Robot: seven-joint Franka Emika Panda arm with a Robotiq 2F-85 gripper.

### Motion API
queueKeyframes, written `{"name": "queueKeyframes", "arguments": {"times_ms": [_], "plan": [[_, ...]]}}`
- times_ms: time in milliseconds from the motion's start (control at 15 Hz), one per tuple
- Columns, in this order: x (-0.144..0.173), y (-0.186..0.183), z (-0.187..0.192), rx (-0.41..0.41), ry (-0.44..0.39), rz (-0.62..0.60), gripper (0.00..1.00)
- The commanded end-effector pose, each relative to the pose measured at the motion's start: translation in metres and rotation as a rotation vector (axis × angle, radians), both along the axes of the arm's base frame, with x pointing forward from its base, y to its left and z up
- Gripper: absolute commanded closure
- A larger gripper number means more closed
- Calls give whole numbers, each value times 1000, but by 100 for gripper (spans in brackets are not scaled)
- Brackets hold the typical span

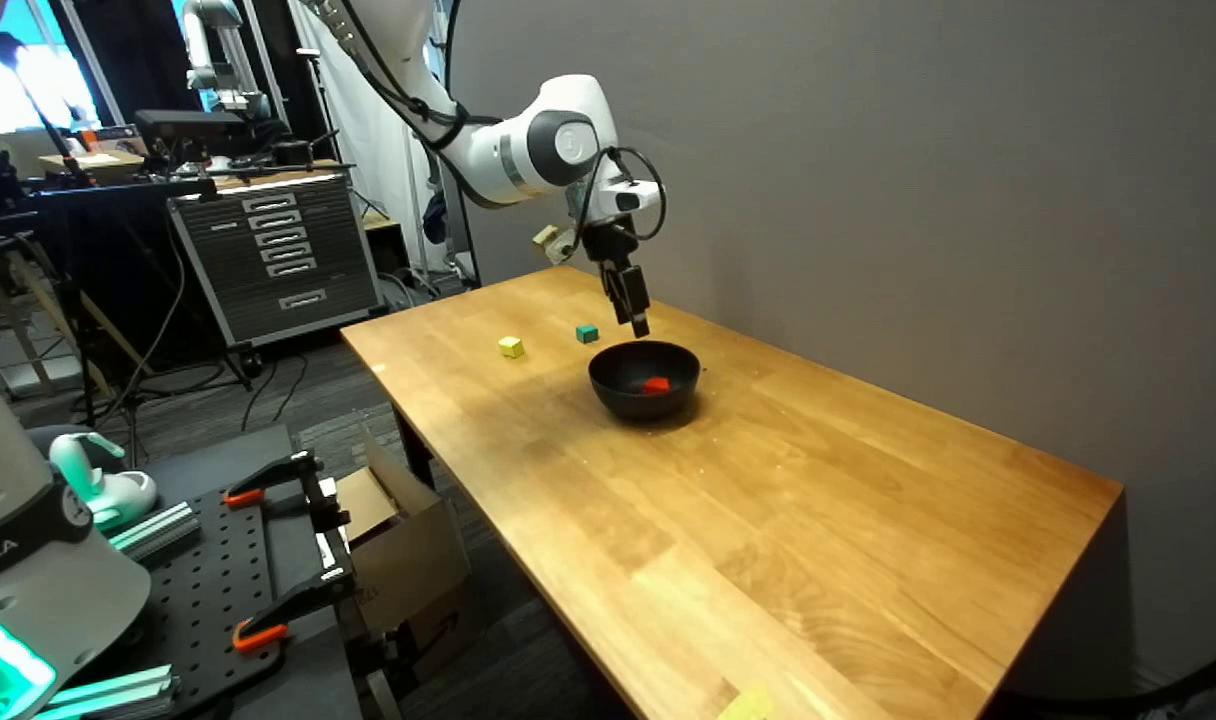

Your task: Take the orange and green blocks one at a time and place them in the black bowl

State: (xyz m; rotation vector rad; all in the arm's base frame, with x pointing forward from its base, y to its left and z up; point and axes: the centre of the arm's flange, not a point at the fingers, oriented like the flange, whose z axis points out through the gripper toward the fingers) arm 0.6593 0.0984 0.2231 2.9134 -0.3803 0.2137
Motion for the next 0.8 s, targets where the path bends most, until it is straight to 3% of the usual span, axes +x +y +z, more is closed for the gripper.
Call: {"name": "queueKeyframes", "arguments": {"times_ms": [0, 400, 600, 733], "plan": [[12, 39, -10, 191, 11, 62, 0], [37, 135, -29, 456, 90, 242, 0], [50, 159, -41, 477, 119, 317, 0], [60, 164, -55, 424, 143, 332, 0]]}}
